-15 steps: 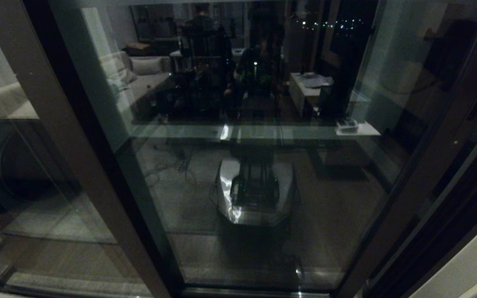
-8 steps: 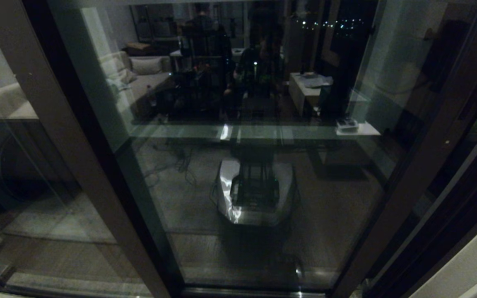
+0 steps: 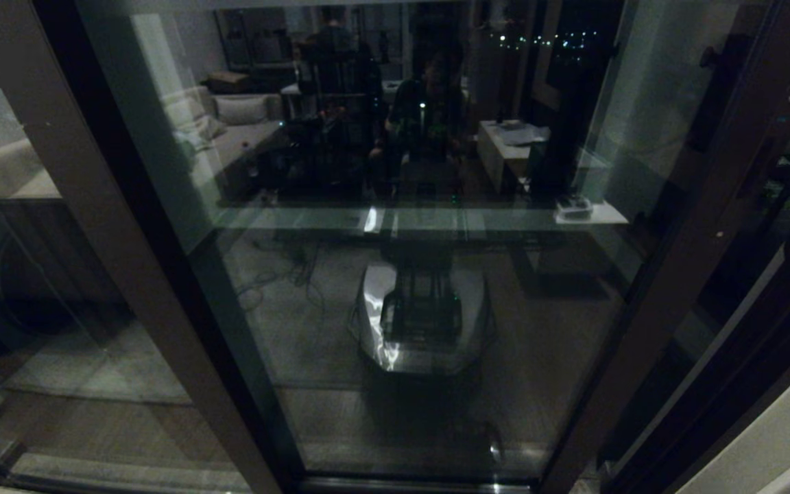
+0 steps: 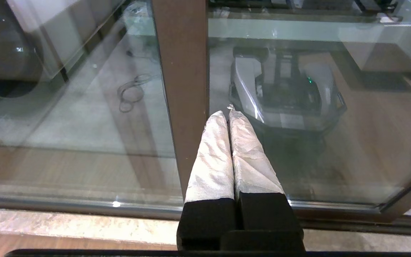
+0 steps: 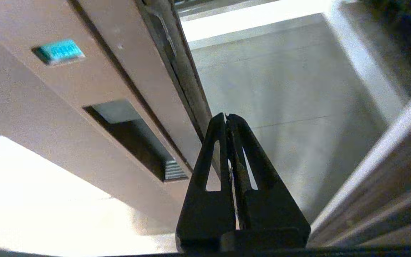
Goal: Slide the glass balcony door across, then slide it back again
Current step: Open the slid door
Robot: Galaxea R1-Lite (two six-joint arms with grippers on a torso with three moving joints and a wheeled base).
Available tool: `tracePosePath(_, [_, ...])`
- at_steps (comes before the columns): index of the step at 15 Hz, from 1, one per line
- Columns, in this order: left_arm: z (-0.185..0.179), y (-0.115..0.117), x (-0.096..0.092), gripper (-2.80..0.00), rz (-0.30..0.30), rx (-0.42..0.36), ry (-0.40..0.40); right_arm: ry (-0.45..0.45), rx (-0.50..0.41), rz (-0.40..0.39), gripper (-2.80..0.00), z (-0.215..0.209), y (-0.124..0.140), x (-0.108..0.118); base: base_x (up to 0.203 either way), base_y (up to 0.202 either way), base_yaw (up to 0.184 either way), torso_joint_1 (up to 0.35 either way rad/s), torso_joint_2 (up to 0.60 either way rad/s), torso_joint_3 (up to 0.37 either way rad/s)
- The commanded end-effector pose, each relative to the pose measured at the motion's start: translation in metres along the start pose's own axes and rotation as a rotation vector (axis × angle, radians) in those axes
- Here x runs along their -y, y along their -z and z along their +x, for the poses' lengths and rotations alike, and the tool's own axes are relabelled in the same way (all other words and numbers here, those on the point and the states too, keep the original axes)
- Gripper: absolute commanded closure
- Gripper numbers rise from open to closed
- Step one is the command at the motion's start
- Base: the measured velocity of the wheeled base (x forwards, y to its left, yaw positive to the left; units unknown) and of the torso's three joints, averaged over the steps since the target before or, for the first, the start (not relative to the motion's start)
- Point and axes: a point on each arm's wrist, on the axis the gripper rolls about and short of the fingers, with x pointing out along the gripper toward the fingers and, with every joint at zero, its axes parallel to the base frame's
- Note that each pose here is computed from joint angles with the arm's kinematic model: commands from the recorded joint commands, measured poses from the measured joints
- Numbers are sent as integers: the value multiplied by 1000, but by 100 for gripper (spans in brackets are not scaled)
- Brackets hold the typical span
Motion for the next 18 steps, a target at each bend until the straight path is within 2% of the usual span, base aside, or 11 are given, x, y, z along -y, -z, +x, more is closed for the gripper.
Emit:
tracePosePath(1, [0, 0, 0, 0, -1, -2, 0, -38, -6, -5, 0, -2, 2, -11, 0, 0, 0, 0, 0, 0])
tracePosePath(8, [0, 0, 0, 0, -1, -2, 0, -133, -24, 6, 0, -3, 7, -43, 0, 0, 0, 0, 0, 0])
tracePosePath(12, [0, 0, 0, 0, -1, -2, 0, -122, -36, -4, 0, 1, 13, -61, 0, 0, 0, 0, 0, 0])
tracePosePath(15, [0, 0, 0, 0, -1, -2, 0, -186, -58, 3, 0, 3, 19, -82, 0, 0, 0, 0, 0, 0])
tracePosePath(18, [0, 0, 0, 0, -1, -2, 0, -216, -58, 13, 0, -1, 18, -91, 0, 0, 0, 0, 0, 0])
